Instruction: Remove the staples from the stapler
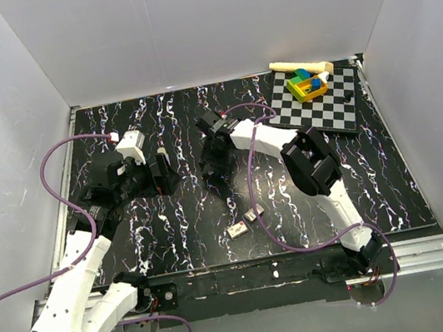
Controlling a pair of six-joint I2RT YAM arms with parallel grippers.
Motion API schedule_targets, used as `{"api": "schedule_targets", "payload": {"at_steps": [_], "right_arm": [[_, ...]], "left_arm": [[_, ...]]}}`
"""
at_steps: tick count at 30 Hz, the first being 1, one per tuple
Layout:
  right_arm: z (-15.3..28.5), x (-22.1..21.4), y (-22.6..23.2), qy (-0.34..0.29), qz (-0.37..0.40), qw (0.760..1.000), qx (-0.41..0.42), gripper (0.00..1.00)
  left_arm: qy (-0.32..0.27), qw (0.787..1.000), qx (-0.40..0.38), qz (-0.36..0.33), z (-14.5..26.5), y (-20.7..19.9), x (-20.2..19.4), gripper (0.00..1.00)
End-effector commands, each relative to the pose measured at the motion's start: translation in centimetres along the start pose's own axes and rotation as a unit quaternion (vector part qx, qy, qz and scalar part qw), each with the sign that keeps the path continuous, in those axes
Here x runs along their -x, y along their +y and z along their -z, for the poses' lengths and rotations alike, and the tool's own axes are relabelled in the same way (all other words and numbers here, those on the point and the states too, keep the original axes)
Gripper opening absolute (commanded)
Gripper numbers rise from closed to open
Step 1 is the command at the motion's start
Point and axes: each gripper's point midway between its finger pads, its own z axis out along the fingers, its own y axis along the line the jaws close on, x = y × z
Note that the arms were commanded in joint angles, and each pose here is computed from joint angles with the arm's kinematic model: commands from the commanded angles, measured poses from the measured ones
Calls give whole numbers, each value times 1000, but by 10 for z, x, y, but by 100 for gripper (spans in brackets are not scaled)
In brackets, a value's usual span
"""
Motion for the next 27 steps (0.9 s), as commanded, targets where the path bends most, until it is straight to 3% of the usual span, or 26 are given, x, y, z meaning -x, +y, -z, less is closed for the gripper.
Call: {"api": "schedule_targets", "payload": {"at_steps": [1, 27], "right_arm": [[-12, 12, -5, -24, -4, 999, -22, 57], [-14, 9, -23, -29, 85, 992, -87, 48]], "left_arm": [[-9, 1000, -5, -7, 1, -2, 4, 98], [-10, 1000, -16, -8, 1, -6, 5, 98]]}}
